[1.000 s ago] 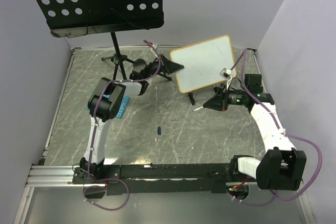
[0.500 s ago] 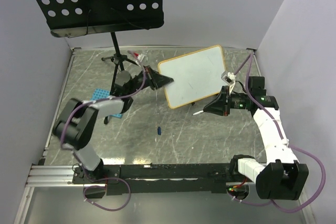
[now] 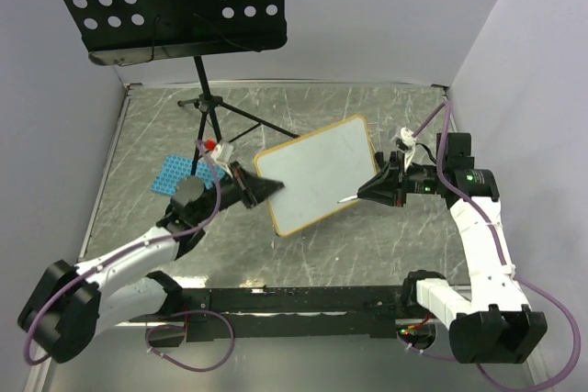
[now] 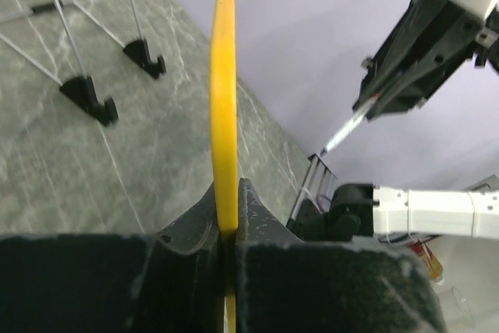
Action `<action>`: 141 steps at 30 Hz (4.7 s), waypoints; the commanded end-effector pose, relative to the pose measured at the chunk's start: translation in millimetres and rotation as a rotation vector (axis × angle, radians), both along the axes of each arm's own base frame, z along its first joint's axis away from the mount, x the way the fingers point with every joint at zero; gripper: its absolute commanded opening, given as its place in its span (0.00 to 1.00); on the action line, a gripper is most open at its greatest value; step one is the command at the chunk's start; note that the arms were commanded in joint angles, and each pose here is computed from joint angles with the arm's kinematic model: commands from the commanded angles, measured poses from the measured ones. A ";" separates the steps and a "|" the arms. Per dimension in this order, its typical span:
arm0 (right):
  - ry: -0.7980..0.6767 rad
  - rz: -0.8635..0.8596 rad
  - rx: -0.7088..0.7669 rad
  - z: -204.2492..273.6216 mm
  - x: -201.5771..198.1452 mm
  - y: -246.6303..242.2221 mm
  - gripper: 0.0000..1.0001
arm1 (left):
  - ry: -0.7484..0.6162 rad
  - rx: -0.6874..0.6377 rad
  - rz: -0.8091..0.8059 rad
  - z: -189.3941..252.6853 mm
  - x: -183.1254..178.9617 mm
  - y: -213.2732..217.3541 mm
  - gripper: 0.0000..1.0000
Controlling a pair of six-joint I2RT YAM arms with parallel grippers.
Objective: Write a sentence on the whiteboard
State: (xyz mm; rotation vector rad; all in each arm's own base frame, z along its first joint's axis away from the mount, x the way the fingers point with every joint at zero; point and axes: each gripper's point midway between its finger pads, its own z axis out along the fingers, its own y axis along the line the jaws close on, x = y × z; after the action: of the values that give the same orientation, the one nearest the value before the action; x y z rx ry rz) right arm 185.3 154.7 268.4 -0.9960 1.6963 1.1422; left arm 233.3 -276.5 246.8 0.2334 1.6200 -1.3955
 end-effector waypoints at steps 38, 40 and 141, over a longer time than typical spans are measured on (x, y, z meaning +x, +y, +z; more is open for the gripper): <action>-0.178 0.082 -0.079 -25.7 -17.9 33.8 0.00 | 0.016 -0.191 -0.009 -20.0 -85.2 -15.9 0.01; -0.177 0.080 -0.078 -28.6 -16.8 34.3 0.00 | 0.019 -0.182 -0.016 -22.4 -86.2 -18.9 0.01; -0.308 0.087 -0.160 -15.1 -15.9 59.2 0.00 | 0.197 -0.405 0.101 5.4 -75.1 -32.2 0.01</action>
State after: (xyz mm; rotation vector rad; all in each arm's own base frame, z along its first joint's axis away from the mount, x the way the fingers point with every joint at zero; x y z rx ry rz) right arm 166.7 204.9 239.4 -1.2599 1.6197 0.8840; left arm 149.4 -305.6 169.3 -0.0772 1.7101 -1.4720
